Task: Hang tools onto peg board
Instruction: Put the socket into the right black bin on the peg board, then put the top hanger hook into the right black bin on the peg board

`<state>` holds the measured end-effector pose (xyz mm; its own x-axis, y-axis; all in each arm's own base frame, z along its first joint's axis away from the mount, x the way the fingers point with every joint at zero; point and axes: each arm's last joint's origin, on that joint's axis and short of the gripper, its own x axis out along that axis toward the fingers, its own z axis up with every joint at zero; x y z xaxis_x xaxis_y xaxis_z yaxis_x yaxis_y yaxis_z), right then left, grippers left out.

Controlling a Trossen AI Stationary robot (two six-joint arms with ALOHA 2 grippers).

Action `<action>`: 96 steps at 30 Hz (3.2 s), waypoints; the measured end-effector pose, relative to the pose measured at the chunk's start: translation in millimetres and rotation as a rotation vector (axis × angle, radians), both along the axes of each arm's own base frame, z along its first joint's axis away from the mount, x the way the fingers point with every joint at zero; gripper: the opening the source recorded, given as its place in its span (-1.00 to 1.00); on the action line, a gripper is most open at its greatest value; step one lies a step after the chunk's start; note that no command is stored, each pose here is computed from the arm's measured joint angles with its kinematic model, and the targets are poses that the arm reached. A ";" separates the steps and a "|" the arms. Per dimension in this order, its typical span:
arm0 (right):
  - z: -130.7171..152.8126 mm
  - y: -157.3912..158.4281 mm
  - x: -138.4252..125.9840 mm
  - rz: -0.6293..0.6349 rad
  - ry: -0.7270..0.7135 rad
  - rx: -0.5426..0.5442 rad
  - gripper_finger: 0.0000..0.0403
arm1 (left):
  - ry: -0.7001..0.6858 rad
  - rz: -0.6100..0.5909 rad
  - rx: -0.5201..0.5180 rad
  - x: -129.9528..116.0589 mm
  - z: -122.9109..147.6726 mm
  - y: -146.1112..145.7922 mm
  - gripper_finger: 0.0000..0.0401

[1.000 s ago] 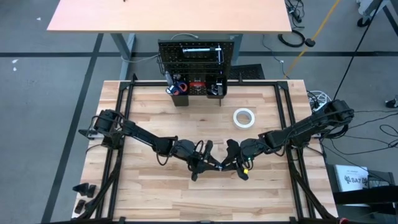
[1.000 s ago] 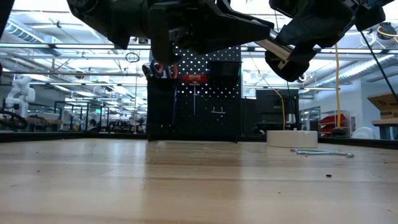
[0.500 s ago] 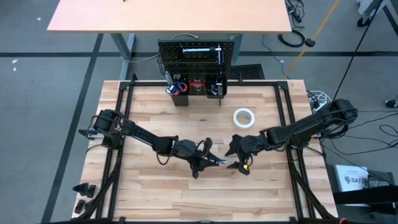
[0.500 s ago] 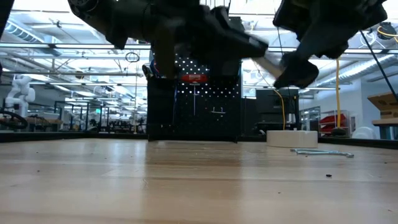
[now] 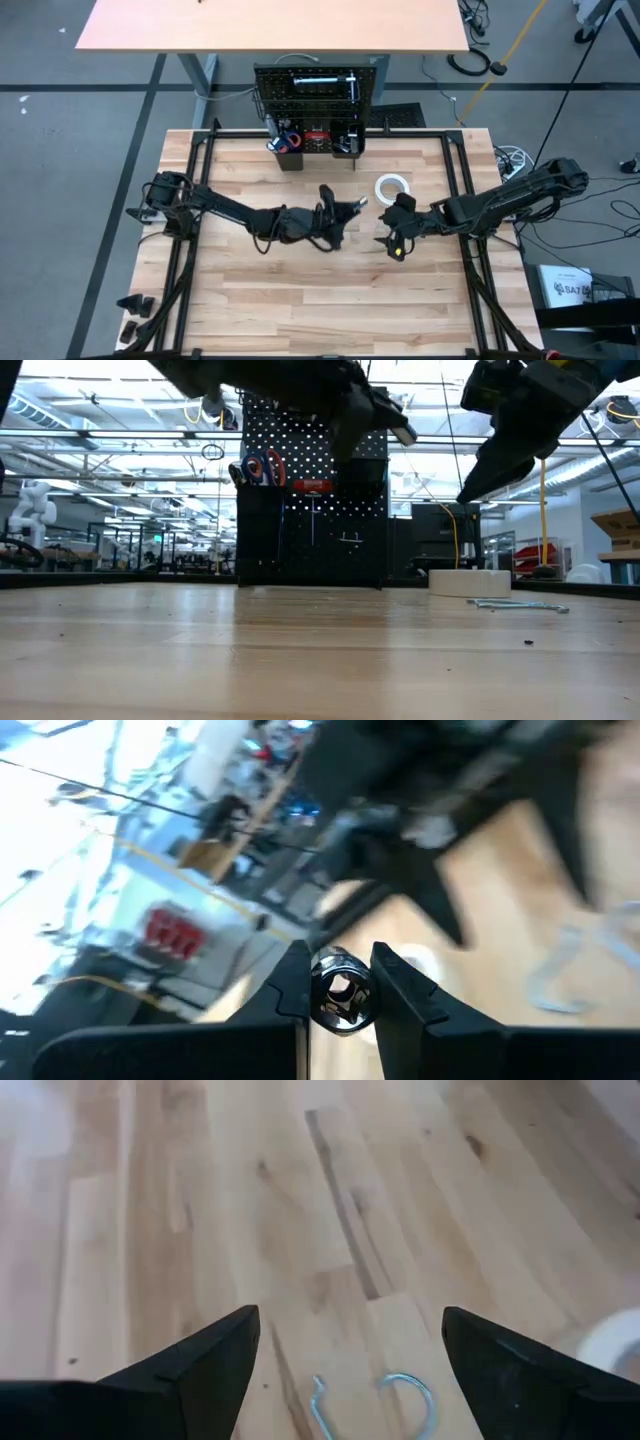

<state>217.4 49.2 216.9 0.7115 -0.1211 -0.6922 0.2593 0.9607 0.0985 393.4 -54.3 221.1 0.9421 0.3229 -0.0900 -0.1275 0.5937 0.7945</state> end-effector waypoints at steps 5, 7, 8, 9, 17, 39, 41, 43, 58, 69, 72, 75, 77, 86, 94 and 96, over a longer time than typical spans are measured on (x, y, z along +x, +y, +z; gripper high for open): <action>-4.2 -1.5 -5.2 -0.027 0.063 -0.001 0.53 | -0.031 0.114 0.072 10.2 21.1 22.2 -0.73; -6.3 -2.2 -7.7 -0.045 0.093 0.005 0.53 | -0.041 0.166 0.112 13.3 30.0 31.6 -0.73; -7.2 -2.6 -8.9 -0.052 0.107 0.005 0.53 | -0.041 0.193 0.130 14.6 33.9 35.9 -0.73; -7.6 -2.8 -9.4 -0.056 0.113 0.003 0.53 | -0.042 0.219 0.144 15.6 37.2 40.7 -0.73; -7.8 -2.8 -9.6 -0.057 0.116 0.001 0.53 | -0.068 0.360 0.153 18.2 51.7 91.1 -0.73; -7.2 -4.3 -9.0 -0.086 0.100 -0.034 0.53 | -0.076 0.353 0.103 13.9 49.3 136.1 -0.42; -7.1 -4.3 -8.8 -0.086 0.098 -0.034 0.53 | -0.092 0.351 0.078 13.6 49.5 137.8 -0.29; -7.0 -4.3 -8.7 -0.086 0.097 -0.033 0.53 | -0.105 0.359 0.057 13.1 49.6 140.3 -0.21; -6.9 -4.2 -8.6 -0.092 0.094 -0.027 0.53 | -0.114 0.402 0.043 14.1 49.8 130.9 -0.15; -32.5 -2.8 -21.1 -0.143 0.182 0.071 0.53 | 0.037 0.243 -0.059 18.9 29.8 41.4 -0.15; -45.0 -4.3 -26.6 -0.171 0.222 0.072 0.53 | 0.114 0.127 -0.173 17.1 18.9 24.7 -0.15; -54.2 -5.7 -31.2 -0.212 0.248 0.083 0.53 | 0.202 -0.032 -0.312 11.9 15.1 13.1 -0.15; -57.0 -6.3 -32.6 -0.229 0.251 0.085 0.53 | 0.252 -0.136 -0.404 6.9 17.8 8.7 -0.15; -55.0 -5.1 -23.1 -0.233 0.154 0.066 0.53 | 0.228 -0.338 -0.565 -19.0 51.8 6.5 -0.15; -74.6 -6.3 -16.2 -0.261 0.238 0.016 0.53 | 0.042 -0.232 -0.593 -60.5 51.8 16.7 -0.15; -79.1 -9.6 -14.4 -0.281 0.258 0.005 0.50 | 0.007 -0.215 -0.589 -66.2 47.9 18.1 -0.15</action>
